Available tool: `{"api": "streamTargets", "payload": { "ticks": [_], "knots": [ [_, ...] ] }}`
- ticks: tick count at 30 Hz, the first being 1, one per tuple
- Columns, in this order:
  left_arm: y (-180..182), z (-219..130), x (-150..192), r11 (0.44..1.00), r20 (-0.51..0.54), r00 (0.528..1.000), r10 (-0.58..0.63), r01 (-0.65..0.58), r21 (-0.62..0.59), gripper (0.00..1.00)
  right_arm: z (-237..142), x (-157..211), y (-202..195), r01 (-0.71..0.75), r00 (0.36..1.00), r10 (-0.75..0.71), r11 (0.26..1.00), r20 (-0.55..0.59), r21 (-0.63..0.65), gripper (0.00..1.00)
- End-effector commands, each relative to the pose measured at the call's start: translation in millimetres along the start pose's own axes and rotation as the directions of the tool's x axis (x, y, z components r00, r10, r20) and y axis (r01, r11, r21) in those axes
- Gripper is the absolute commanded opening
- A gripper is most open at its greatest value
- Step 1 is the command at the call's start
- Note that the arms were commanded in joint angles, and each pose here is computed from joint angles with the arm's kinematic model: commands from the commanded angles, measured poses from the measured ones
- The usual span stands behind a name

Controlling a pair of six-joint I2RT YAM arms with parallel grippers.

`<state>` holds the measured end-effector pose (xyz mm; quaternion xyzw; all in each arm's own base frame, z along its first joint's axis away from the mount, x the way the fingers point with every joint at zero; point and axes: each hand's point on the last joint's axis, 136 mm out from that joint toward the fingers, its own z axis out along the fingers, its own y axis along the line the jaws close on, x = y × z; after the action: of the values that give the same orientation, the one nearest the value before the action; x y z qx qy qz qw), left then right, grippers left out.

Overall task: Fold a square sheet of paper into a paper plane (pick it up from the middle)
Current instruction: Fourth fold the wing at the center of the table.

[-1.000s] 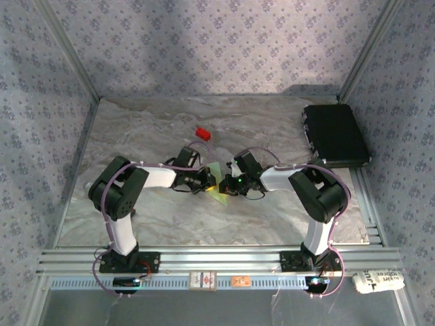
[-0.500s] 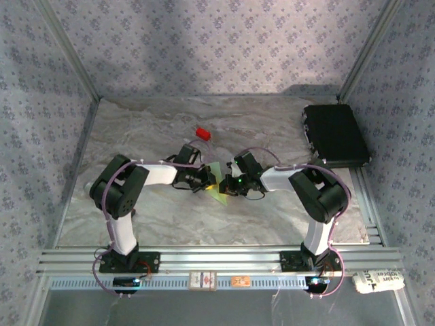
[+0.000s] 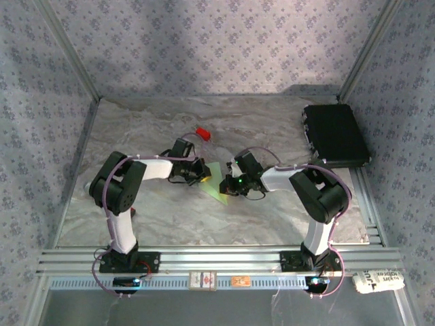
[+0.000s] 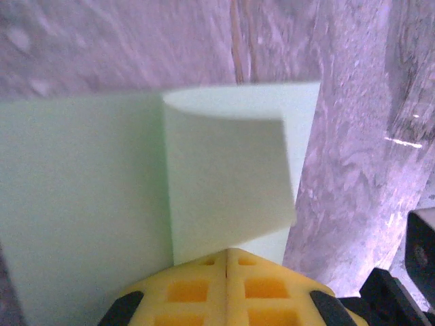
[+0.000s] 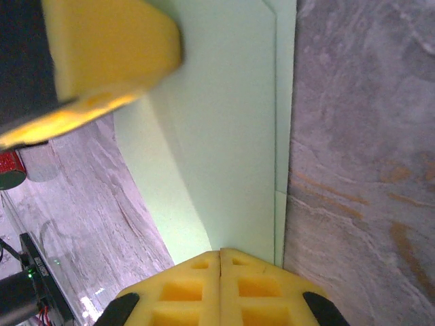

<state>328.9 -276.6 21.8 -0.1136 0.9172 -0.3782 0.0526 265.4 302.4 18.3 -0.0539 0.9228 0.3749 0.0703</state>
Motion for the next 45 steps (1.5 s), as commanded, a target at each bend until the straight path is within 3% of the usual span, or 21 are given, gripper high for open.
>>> {"api": "streamTargets", "payload": {
  "ticks": [1,12,21,45],
  "knots": [
    [4,-1,-9,1.0,0.029,0.999,0.015,-0.014,-0.022,0.01,-2,54,-62,-0.104,0.981,0.136,0.97,-0.14,0.219,0.0],
    [-22,-1,3,0.993,0.0,0.997,0.073,-0.073,0.096,0.03,-3,50,-58,-0.112,0.982,0.14,0.971,-0.124,0.21,0.0],
    [5,12,-7,0.999,0.005,0.999,0.044,-0.044,0.007,0.02,-3,52,-59,-0.111,0.981,0.141,0.97,-0.131,0.215,0.0],
    [33,-8,-60,0.998,0.059,0.998,0.016,-0.012,-0.069,0.02,-4,51,-57,-0.099,0.982,0.128,0.974,-0.137,0.203,0.0]
  ]
}}
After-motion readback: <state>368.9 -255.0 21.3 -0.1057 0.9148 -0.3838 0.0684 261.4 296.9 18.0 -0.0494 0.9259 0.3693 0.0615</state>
